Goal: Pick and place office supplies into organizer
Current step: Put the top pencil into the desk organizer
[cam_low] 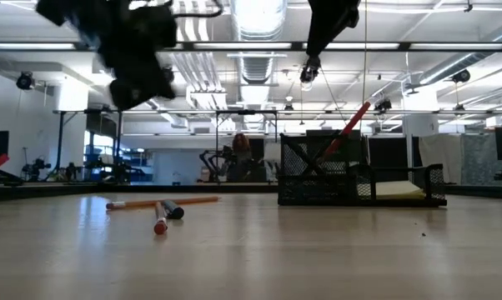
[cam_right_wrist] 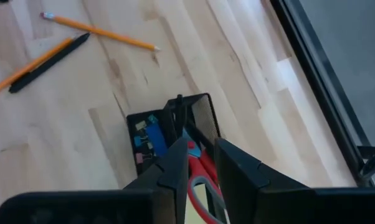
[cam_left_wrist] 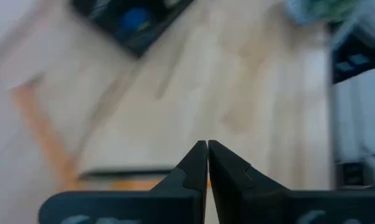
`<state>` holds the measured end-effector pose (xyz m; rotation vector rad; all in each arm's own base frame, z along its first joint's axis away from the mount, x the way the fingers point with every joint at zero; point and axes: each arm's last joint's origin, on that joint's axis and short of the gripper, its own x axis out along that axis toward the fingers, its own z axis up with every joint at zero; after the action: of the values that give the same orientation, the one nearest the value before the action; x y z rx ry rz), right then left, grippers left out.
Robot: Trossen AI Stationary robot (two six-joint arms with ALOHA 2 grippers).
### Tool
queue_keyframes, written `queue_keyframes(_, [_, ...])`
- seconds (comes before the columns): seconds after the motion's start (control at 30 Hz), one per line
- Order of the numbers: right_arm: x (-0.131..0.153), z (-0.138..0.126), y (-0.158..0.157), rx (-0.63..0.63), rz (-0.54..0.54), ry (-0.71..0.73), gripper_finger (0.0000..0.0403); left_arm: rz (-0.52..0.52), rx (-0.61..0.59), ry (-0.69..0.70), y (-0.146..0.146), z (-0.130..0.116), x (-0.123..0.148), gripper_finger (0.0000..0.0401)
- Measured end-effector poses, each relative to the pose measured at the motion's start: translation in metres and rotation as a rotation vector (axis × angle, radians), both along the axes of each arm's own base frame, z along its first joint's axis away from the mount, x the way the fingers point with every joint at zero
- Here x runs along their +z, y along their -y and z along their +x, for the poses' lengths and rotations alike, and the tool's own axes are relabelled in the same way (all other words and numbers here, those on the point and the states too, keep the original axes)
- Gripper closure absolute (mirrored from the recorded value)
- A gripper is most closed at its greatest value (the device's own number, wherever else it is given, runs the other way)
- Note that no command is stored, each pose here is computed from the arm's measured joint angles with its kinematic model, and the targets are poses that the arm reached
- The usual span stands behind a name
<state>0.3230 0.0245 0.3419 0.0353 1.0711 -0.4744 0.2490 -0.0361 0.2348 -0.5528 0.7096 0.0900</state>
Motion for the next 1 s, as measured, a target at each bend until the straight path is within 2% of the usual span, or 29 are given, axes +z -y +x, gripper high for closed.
queue_keyframes(0.13, [0.002, -0.001, 0.0, -0.008, 0.001, 0.011, 0.0331, 0.068, 0.055, -0.176, -0.004, -0.029, -0.028, 0.0401])
queue_keyframes(0.2, [0.001, -0.001, 0.001, -0.01, -0.003, 0.01, 0.0333, 0.092, 0.011, -0.207, 0.0, -0.037, -0.041, 0.0401])
queue_keyframes(0.33, [0.001, -0.001, 0.001, -0.012, -0.003, 0.012, 0.0335, 0.209, -0.151, -0.263, 0.007, -0.047, -0.066, 0.0401])
queue_keyframes(0.4, [0.001, -0.001, 0.001, -0.013, -0.002, 0.014, 0.0334, 0.248, -0.176, -0.304, 0.006, -0.05, -0.077, 0.0401])
queue_keyframes(0.63, [0.001, -0.001, 0.001, -0.034, 0.004, 0.022, 0.0333, 0.334, -0.225, -0.265, 0.007, -0.041, -0.097, 0.0401])
queue_keyframes(0.77, [0.001, -0.001, 0.001, -0.058, 0.015, 0.03, 0.0333, 0.352, -0.24, -0.251, 0.009, -0.031, -0.108, 0.0401])
queue_keyframes(1.0, [0.001, -0.001, 0.001, -0.073, 0.029, 0.035, 0.0335, 0.346, -0.233, -0.128, 0.013, -0.009, -0.112, 0.0401])
